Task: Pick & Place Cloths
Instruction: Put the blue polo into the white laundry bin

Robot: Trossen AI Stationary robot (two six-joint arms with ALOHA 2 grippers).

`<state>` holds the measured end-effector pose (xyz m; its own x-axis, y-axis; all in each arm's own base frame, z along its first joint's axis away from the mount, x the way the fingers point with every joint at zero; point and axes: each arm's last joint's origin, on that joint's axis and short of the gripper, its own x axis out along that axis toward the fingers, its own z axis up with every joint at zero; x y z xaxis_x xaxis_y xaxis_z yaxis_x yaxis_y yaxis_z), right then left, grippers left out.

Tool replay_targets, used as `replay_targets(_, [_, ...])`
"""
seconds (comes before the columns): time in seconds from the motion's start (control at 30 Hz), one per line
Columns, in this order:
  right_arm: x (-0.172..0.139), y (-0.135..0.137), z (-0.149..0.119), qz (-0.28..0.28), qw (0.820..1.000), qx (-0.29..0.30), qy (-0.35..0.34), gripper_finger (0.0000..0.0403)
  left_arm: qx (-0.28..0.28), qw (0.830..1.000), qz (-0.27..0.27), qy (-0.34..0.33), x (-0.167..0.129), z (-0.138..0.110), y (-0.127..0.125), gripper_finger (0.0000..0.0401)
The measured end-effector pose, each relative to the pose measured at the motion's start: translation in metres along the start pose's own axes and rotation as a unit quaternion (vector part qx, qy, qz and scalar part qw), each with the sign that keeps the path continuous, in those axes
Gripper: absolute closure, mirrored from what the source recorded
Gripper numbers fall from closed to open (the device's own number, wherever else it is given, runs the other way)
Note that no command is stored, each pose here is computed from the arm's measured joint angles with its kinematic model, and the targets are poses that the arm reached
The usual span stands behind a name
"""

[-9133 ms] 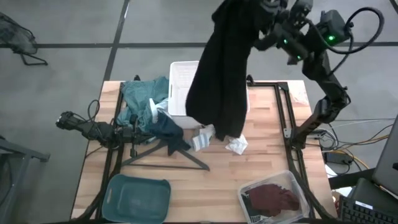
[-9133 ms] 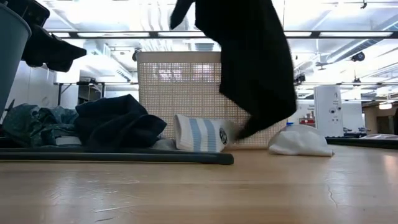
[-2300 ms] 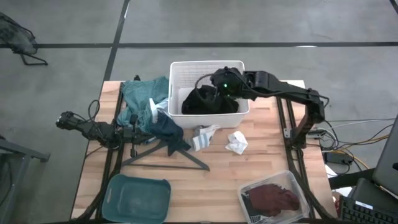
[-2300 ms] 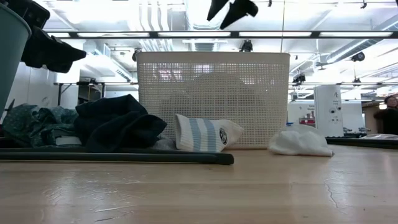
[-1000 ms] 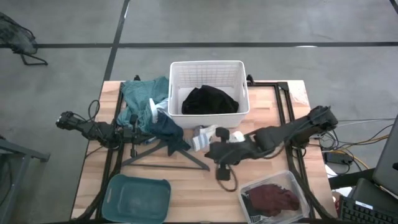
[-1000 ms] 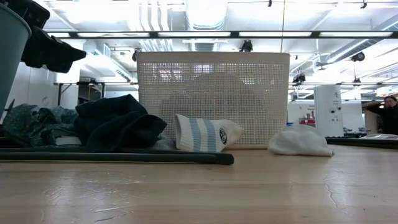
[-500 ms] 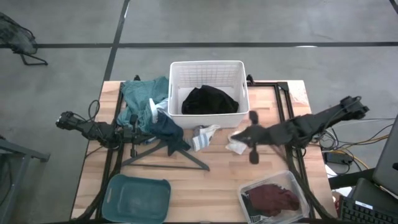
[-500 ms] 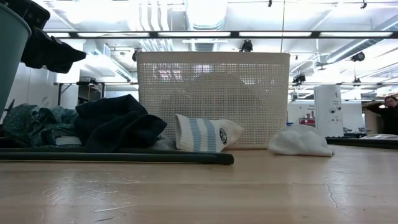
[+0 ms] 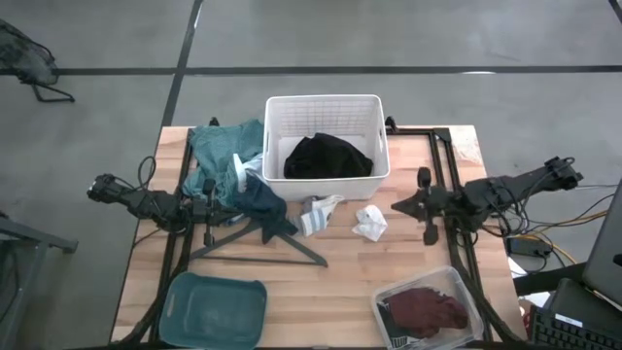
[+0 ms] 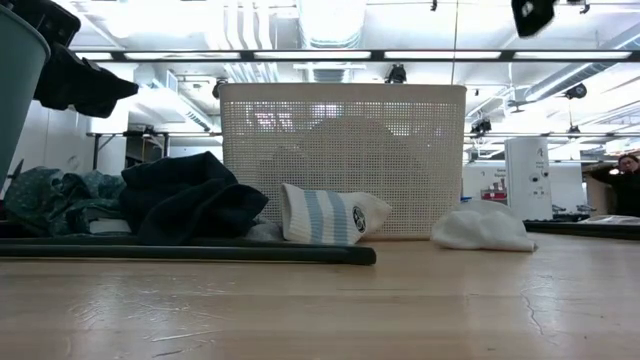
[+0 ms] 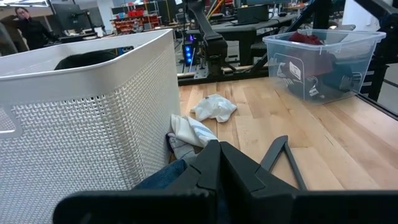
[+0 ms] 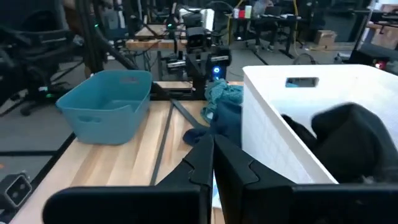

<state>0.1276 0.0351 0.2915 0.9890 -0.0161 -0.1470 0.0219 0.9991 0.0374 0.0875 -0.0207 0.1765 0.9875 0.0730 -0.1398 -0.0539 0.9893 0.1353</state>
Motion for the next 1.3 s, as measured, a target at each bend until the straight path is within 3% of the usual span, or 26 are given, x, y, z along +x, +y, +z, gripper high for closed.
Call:
replay_targets(0.4, [-0.034,-0.016,-0.031,0.002,0.998,0.005,-0.067,0.0394,0.000,1.000,0.000,0.000,0.000,0.000,0.000,0.0389])
replay_targets(0.63, [-0.043,-0.021,-0.044,0.006,0.994,0.065,-0.090,0.0394,0.000,1.000,0.000,0.000,0.000,0.000,0.000,0.0389])
replay_targets(1.3, [-0.021,-0.018,-0.102,-0.005,0.999,0.037,-0.012,0.0394,0.000,1.000,0.001,0.000,0.000,0.000,0.000,0.0389])
